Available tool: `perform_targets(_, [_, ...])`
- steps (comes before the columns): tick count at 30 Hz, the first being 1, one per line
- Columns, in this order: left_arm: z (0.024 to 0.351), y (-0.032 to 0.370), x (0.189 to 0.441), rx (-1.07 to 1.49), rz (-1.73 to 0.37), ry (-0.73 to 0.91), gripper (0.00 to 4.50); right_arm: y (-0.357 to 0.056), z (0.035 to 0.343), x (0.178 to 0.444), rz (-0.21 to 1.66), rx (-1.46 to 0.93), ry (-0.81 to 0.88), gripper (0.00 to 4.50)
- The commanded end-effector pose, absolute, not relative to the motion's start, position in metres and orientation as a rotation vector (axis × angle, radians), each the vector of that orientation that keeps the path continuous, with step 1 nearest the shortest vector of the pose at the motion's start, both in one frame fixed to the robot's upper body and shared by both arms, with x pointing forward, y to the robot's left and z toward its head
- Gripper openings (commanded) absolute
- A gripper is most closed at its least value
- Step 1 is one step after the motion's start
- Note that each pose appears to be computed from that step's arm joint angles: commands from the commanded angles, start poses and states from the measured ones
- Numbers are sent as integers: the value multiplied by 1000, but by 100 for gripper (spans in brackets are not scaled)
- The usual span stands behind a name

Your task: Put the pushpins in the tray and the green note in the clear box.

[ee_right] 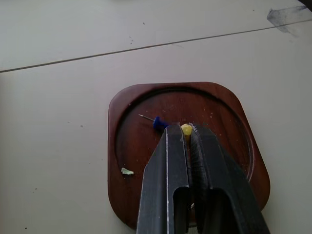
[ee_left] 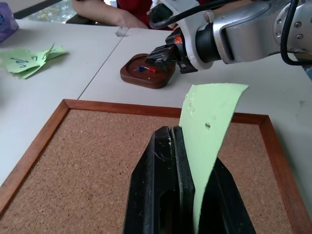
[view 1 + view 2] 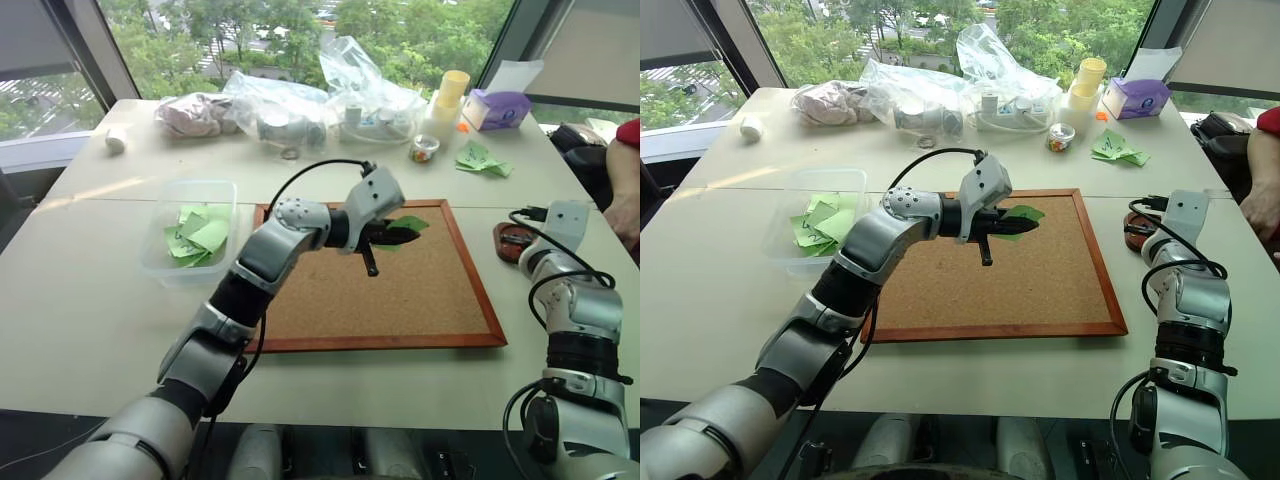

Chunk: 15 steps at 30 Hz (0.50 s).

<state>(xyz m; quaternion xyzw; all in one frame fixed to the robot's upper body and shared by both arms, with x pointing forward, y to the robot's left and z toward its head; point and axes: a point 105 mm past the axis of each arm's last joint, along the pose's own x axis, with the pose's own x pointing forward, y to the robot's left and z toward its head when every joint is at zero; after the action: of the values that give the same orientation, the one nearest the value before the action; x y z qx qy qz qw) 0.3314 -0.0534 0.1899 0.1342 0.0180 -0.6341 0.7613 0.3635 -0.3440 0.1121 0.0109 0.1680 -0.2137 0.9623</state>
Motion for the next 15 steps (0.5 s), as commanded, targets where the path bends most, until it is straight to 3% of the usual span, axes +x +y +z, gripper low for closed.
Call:
perform_targets(1, [200,-54,326,279,-1386,-6,0,-351,133,367,-455,27,268,142])
perform_targets(6, [200,-55,324,270,-1383,-4,0,-351,133,367,-455,34,265,418])
perform_targets(7, [200,-55,324,270,-1383,-3,0,-352,133,367,-456,34,265,447])
perform_targets(15, [197,-55,326,275,-1374,3,0,-356,135,366,-472,38,251,447])
